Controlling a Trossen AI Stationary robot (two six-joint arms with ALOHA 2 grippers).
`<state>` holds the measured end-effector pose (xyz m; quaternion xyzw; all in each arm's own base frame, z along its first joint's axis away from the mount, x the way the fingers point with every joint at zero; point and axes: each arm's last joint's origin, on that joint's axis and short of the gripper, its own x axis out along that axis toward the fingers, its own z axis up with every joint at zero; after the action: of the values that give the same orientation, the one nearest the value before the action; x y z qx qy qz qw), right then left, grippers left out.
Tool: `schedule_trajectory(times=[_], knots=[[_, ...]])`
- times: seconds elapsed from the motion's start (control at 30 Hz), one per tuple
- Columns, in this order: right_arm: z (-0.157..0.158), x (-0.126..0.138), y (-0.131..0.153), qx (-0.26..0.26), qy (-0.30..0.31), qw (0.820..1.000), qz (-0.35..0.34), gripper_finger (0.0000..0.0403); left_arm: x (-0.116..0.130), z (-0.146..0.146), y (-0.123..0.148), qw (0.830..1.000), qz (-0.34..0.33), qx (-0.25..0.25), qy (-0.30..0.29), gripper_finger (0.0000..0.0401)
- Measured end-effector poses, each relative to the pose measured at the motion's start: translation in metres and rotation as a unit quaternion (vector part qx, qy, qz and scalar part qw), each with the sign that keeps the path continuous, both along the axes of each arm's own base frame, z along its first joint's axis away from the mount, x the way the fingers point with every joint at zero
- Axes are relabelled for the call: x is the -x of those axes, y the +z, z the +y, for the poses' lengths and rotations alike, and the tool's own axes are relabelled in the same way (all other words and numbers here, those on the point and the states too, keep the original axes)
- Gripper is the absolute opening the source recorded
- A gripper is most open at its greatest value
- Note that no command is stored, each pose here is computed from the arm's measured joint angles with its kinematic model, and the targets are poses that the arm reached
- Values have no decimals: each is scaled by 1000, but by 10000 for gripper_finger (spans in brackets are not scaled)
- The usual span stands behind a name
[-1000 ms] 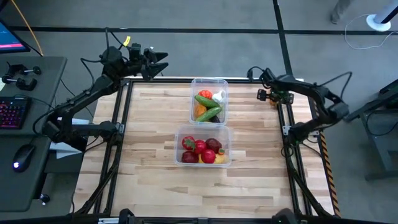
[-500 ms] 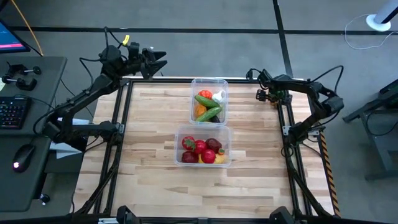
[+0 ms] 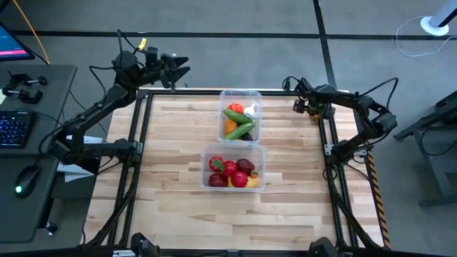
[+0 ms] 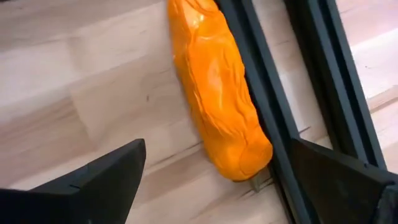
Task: Sort produce into baskets
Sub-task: Put the orange chili pepper into the bottom transparent bin
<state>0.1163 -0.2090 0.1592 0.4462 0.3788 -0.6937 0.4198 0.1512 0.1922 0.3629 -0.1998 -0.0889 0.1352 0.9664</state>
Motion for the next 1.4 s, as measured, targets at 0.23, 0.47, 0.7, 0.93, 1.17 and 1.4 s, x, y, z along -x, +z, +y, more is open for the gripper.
schedule_trajectory(times=[0.23,0.47,0.7,0.93,1.17,1.4], knots=[[-3,-2,-5,3,-19,1000,-19,390,2,2,-2,1000,7,1,7,393],[-6,-6,-20,-22,-15,1000,0,390,2,3,-7,999,24,19,8,393],[-7,-6,-25,-31,-11,999,5,388,2,3,-9,999,30,27,7,393],[-4,-9,-24,-45,23,999,13,360,2,3,-9,999,33,20,8,393],[-4,-15,-21,-36,7,999,7,346,2,3,-9,999,33,20,10,393],[-4,-15,-22,-17,-36,999,1,346,2,3,-9,999,35,12,14,393]])
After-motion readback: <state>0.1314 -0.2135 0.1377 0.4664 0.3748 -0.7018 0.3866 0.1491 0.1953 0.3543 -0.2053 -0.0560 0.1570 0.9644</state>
